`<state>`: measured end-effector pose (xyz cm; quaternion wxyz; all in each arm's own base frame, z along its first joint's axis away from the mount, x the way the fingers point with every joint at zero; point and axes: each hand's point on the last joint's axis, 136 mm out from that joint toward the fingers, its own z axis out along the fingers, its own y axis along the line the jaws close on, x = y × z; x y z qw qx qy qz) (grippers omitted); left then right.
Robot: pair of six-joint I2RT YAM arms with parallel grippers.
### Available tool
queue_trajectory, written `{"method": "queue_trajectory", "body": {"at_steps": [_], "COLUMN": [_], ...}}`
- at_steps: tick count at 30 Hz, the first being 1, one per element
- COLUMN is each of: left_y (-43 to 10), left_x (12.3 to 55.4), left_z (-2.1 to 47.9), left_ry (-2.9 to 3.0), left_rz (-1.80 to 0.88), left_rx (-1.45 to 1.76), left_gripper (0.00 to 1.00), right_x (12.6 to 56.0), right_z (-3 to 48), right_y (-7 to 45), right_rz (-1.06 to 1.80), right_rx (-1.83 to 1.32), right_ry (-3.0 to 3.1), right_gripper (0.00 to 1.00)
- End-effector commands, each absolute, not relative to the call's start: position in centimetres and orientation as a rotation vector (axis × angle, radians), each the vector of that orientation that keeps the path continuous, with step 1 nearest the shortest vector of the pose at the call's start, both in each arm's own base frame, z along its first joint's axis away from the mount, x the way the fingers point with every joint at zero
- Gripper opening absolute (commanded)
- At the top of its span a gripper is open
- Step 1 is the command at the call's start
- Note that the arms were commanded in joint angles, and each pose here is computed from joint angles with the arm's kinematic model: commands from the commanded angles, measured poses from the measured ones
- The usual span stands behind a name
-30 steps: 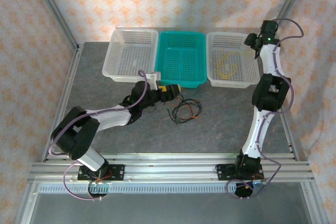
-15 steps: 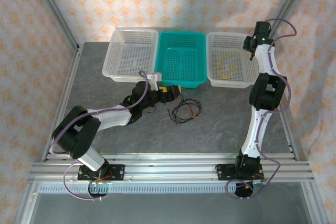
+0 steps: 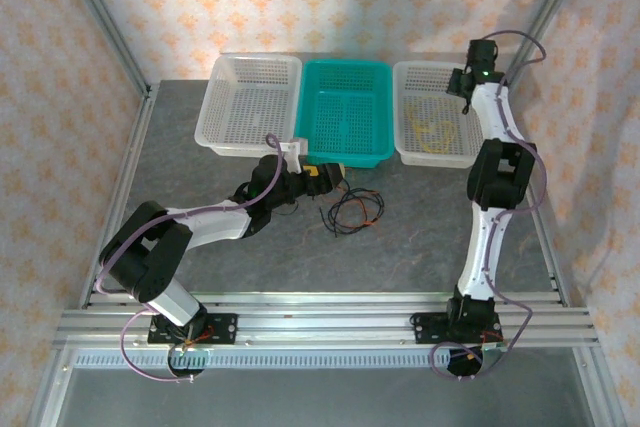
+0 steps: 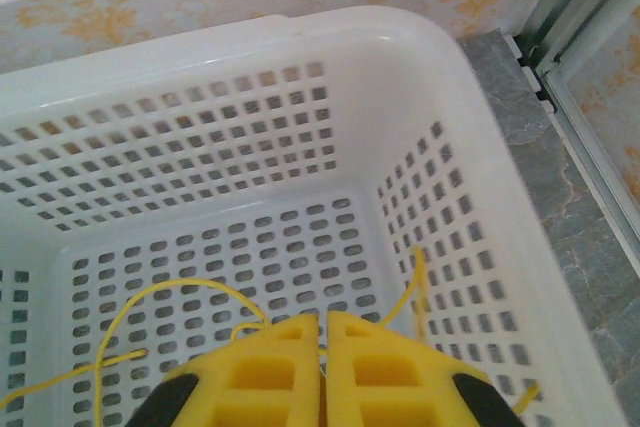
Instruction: Untangle the cables
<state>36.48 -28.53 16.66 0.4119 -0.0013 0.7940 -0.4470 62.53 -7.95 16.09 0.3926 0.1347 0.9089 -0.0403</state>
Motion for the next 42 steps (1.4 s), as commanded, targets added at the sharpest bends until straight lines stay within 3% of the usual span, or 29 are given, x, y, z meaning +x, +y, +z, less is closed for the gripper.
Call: {"method": "queue_trajectory", "body": {"at_steps": [1, 10, 22, 34, 37, 42], "left_y": [-28.7, -28.5, -28.1, -28.0, -27.8, -26.3], "left_x": [36.7, 36.7, 36.5, 36.4, 36.4, 37.0], "left_z": [17.7, 17.6, 17.7, 17.5, 17.6, 18.4], "left_ry": [1.962, 1.977, 1.982, 1.985, 1.986, 2.005], "left_rz": [-1.149, -1.117, -1.098, -1.097, -1.086, -0.94], "left_rx": [0.01, 0.023, 0.019, 0.015, 0.013, -0.005], "left_gripper": [0.96, 0.96, 0.96, 0.96, 0.96, 0.99], "right_x": [62.7, 62.0, 61.8, 60.3, 60.8, 61.3], "right_z": [17.2, 19.9, 13.4, 8.8, 10.1, 15.4], "right_y": [-8.1, -7.8, -0.7, 0.7, 0.7, 0.3], "right_rz": [-0.287, -0.519, -0.585, -0.532, -0.527, -0.504], "right_rx": [0.331, 0.297, 0.086, 0.065, 0.083, 0.131], "right_ry": [2.271, 2.184, 2.271, 2.351, 2.33, 2.249], "right_gripper": [0.05, 0.02, 0.02, 0.02, 0.1, 0.4]}}
